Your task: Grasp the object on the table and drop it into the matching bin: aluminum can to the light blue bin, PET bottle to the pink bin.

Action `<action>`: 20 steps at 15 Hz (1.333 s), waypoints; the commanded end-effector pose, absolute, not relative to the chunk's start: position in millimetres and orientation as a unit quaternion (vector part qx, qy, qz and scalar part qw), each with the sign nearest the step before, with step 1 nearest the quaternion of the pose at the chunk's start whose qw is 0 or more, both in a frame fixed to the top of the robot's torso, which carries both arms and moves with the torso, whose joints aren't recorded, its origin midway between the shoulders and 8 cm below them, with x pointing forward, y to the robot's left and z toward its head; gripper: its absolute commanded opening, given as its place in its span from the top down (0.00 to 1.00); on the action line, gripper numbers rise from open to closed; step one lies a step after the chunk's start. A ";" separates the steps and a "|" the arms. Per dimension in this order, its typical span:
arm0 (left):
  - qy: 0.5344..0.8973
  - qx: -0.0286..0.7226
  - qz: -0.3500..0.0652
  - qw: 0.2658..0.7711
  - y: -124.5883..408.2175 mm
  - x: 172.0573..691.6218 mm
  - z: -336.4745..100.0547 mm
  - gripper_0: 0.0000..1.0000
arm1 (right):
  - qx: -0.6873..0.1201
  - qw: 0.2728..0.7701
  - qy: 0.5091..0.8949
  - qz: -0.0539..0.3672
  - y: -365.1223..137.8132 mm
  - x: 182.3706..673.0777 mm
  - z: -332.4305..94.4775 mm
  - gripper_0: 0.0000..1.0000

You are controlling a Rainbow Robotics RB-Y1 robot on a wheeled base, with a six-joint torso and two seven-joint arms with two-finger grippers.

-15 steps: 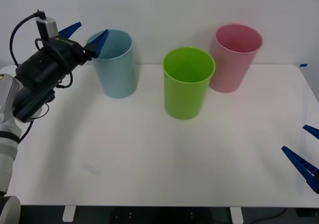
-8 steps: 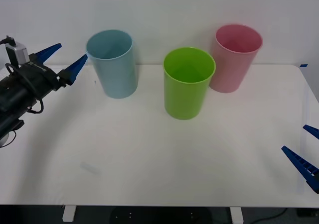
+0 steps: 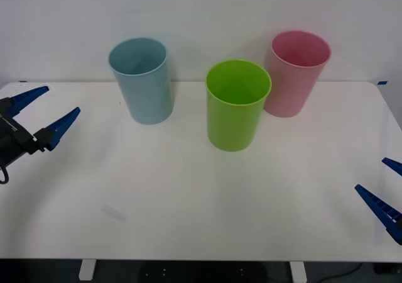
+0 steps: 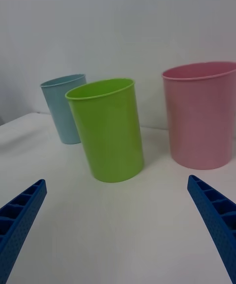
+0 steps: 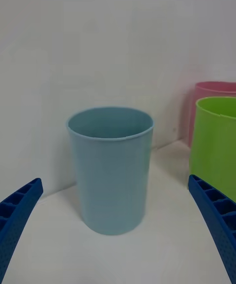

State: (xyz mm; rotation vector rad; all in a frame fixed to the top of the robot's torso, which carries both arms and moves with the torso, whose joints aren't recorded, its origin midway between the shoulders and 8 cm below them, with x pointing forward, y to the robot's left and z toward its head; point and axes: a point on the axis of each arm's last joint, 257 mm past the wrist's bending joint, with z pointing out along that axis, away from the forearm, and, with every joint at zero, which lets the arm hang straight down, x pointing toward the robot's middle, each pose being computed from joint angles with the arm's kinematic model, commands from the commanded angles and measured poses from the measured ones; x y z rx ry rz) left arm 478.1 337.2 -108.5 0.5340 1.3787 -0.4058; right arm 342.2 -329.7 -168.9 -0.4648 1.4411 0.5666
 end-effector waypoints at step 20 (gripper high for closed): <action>0.668 0.235 -0.174 0.684 388.0 359.3 -156.1 0.00 | -0.208 0.691 0.645 0.253 -329.7 342.3 -168.9 0.00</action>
